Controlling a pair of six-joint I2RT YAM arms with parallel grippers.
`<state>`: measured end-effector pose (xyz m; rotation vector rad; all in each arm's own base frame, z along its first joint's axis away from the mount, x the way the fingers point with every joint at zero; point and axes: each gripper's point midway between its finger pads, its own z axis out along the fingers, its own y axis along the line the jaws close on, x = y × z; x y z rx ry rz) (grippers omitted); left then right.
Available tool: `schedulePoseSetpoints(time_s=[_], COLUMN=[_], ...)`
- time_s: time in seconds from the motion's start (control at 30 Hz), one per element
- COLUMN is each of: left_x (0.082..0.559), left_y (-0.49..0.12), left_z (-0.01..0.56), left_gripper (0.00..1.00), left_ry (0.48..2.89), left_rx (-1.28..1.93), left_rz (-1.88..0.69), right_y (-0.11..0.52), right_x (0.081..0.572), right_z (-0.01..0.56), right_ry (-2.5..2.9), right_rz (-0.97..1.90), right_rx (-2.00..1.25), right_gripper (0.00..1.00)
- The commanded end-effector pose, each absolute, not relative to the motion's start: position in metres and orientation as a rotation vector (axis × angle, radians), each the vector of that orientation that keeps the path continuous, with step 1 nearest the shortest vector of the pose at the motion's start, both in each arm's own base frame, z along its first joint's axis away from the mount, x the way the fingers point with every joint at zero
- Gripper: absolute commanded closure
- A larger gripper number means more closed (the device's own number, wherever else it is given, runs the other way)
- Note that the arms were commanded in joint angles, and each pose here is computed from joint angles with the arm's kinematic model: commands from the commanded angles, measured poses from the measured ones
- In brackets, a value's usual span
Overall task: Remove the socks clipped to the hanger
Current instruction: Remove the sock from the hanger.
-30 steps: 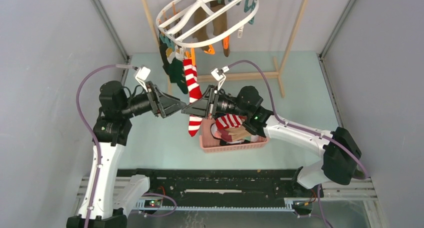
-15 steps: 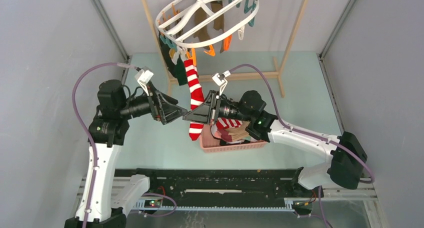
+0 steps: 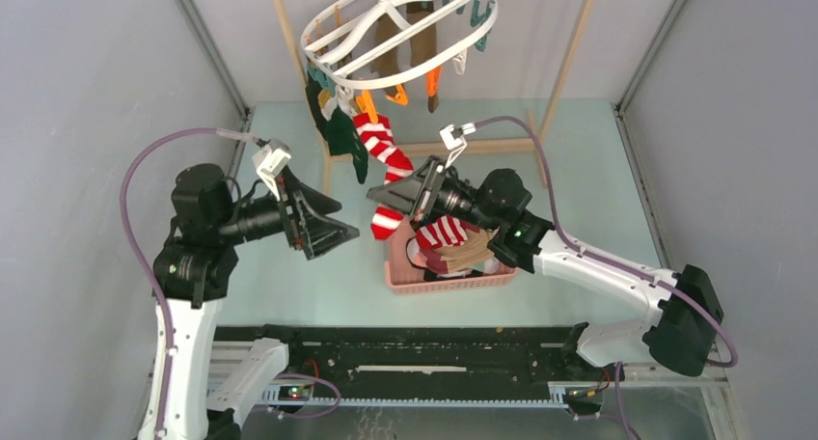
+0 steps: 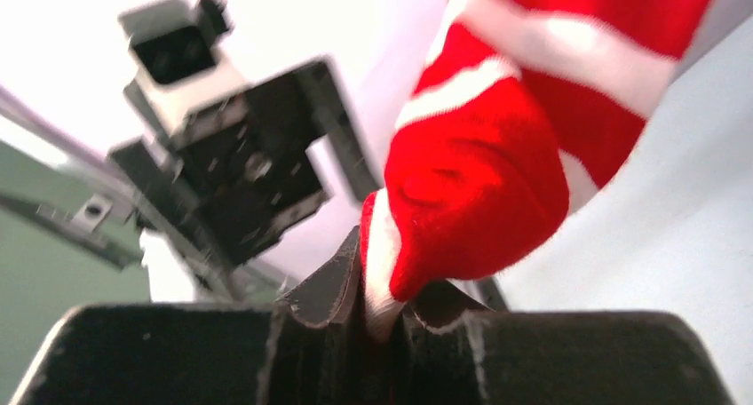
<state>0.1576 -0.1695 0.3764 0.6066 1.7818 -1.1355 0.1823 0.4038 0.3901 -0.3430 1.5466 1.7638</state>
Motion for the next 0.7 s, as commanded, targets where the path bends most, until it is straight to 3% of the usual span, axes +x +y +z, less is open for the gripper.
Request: schedulePoseSetpoints(time_s=[0.0,0.27,0.67], left_x=[0.124,0.119,0.137], left_y=[-0.171,-0.173,-0.170], left_z=[0.396,0.377,0.357], left_gripper=[0.00,0.00,0.00], left_ry=[1.708,1.718,1.738], left_rx=[0.700,0.701,0.691], left_rz=[-1.145,-1.175,-1.049], right_y=[0.379,0.392,0.441], right_x=[0.218,0.226,0.197], right_z=[0.425,0.428,0.440], right_ry=[1.426,1.444,1.437], right_rz=[1.660,1.647,1.732], right_rx=[-0.160,-0.128,-0.211], right_gripper=[0.79,0.79,0.79])
